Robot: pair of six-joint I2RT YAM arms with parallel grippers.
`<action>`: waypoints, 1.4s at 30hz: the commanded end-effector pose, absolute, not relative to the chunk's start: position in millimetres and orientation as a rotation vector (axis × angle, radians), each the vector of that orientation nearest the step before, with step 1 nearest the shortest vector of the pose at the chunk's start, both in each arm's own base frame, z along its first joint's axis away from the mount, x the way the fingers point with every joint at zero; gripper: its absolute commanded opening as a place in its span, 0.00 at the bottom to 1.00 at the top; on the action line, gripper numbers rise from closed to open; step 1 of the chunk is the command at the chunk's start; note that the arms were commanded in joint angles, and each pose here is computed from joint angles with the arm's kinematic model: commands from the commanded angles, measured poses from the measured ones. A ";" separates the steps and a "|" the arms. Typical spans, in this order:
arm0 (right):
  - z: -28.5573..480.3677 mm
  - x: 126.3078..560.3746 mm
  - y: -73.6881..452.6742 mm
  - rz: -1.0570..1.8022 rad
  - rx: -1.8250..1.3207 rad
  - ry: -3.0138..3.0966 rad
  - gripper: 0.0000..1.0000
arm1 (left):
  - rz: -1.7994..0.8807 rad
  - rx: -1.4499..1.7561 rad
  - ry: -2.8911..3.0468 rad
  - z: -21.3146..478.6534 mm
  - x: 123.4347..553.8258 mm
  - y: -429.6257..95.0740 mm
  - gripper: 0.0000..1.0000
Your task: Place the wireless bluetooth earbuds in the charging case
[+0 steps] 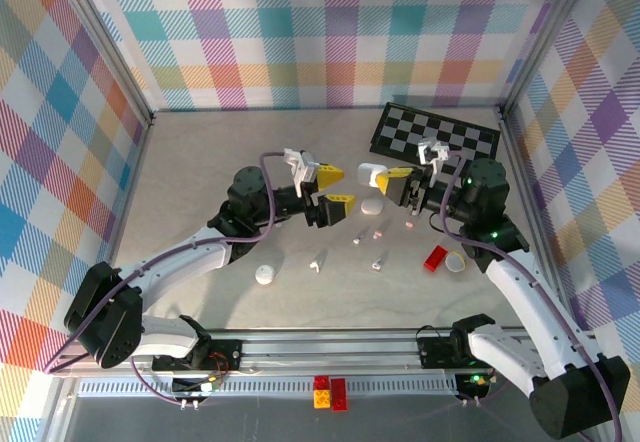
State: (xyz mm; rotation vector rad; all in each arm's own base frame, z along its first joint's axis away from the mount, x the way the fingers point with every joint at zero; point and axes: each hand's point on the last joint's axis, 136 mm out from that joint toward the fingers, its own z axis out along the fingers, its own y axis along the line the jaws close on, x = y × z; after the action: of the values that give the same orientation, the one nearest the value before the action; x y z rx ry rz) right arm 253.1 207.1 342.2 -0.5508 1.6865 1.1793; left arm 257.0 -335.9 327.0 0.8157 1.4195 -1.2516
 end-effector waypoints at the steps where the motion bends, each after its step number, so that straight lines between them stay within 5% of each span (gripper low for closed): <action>1: 365.2 234.7 213.5 1.246 -0.675 1.534 0.13 | -1.416 0.871 1.210 368.0 226.3 -335.2 0.79; 13: 383.0 212.5 223.2 1.358 -0.817 1.423 0.13 | -1.569 0.977 1.131 380.6 201.2 -350.6 0.59; 17: 380.3 210.1 225.5 1.362 -0.844 1.424 0.13 | -1.578 0.966 1.118 384.9 201.8 -351.5 0.41; 32: 369.1 208.5 228.9 1.356 -0.877 1.454 0.13 | -1.591 0.995 1.103 386.0 197.6 -355.7 0.27; 35: 367.9 208.8 229.0 1.348 -0.878 1.464 0.13 | -1.584 1.001 1.097 385.4 197.2 -356.0 0.16; 42: 367.2 240.8 220.2 1.246 -0.671 1.598 0.38 | -1.462 1.080 1.057 368.3 193.7 -354.4 0.08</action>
State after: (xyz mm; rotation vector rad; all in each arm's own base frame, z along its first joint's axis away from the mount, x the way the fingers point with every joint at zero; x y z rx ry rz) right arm 219.2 226.4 367.4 -0.7955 1.5194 1.3281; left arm 215.3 -356.1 357.8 0.9618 1.2079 -1.5334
